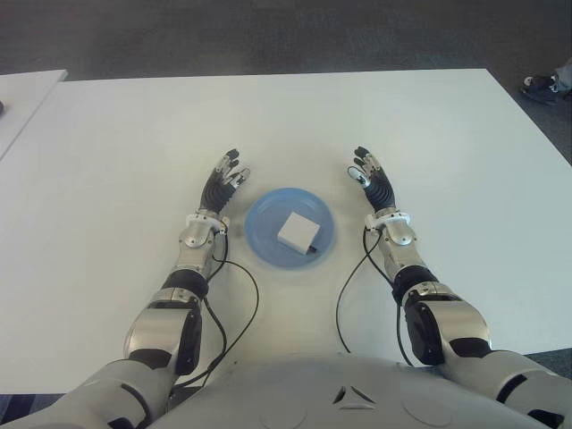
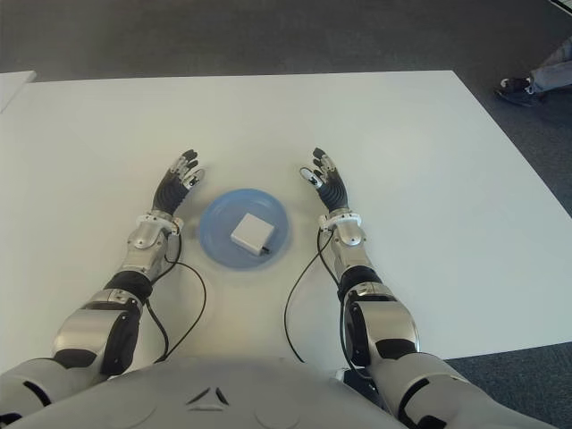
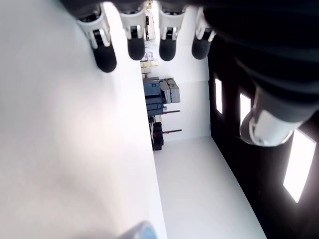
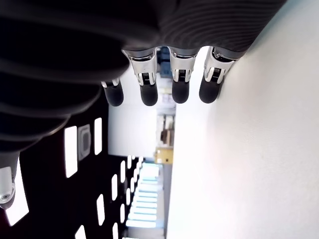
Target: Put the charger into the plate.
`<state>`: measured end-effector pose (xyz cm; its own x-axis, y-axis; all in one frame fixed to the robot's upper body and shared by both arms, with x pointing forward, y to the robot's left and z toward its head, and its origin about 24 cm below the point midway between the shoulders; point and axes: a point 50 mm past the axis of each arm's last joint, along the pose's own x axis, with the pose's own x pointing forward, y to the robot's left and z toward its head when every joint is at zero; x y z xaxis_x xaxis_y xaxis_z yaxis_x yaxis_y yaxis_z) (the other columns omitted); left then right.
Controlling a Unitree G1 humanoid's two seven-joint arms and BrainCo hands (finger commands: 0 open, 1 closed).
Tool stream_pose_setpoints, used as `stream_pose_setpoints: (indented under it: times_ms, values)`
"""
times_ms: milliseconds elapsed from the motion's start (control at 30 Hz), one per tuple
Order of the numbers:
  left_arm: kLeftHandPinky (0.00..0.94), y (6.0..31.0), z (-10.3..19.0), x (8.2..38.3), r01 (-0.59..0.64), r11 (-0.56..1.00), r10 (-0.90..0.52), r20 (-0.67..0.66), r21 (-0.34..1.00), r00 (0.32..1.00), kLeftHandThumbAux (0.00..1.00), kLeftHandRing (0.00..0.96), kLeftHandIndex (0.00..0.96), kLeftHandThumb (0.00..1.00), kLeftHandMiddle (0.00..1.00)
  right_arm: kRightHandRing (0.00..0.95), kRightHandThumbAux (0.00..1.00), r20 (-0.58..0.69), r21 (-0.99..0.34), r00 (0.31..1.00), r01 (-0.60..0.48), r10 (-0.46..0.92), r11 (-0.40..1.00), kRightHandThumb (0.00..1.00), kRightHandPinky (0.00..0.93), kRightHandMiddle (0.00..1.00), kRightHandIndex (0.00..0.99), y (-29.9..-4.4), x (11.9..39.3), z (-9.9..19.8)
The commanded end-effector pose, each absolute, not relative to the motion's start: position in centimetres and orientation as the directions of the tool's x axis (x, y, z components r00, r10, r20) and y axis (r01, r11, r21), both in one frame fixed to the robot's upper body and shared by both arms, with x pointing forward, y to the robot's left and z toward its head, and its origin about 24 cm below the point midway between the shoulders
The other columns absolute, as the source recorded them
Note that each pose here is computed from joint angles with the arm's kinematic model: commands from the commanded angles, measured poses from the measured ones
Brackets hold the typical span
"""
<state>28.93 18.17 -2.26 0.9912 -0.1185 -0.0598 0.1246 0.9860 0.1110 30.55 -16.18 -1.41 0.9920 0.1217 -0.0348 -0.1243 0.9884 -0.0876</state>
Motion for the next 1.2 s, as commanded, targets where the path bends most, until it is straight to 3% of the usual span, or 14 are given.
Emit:
stream_pose_setpoints:
  times_ms: [33, 400, 733, 1200]
  values:
    - [0.000, 18.26, -3.62, 28.03, 0.150, 0.984, -0.136, -0.136, 0.097, 0.981, 0.550, 0.000, 0.000, 0.036, 0.000, 0.000, 0.474, -0.218, -0.060, 0.969, -0.136, 0.120, 0.989, 0.001, 0.000, 0.000, 0.000, -16.21, 28.28, -4.82]
    - [0.000, 18.17, -3.60, 28.04, 0.164, 0.982, -0.150, -0.132, 0.097, 0.980, 0.554, 0.000, 0.000, 0.034, 0.000, 0.000, 0.493, -0.213, -0.064, 0.973, -0.108, 0.093, 0.992, 0.028, 0.000, 0.000, 0.000, -16.23, 28.31, -4.79]
    - [0.000, 18.11, -3.61, 28.01, 0.172, 0.980, -0.159, -0.129, 0.098, 0.979, 0.553, 0.000, 0.000, 0.025, 0.000, 0.000, 0.441, -0.227, -0.073, 0.967, -0.135, 0.115, 0.988, 0.028, 0.007, 0.000, 0.000, -16.15, 28.34, -4.87]
    - [0.004, 18.09, -3.65, 27.91, 0.179, 0.979, -0.166, -0.125, 0.101, 0.978, 0.547, 0.000, 0.000, 0.029, 0.000, 0.000, 0.489, -0.228, -0.096, 0.968, -0.126, 0.101, 0.987, 0.080, 0.038, 0.000, 0.000, -16.16, 28.31, -4.90]
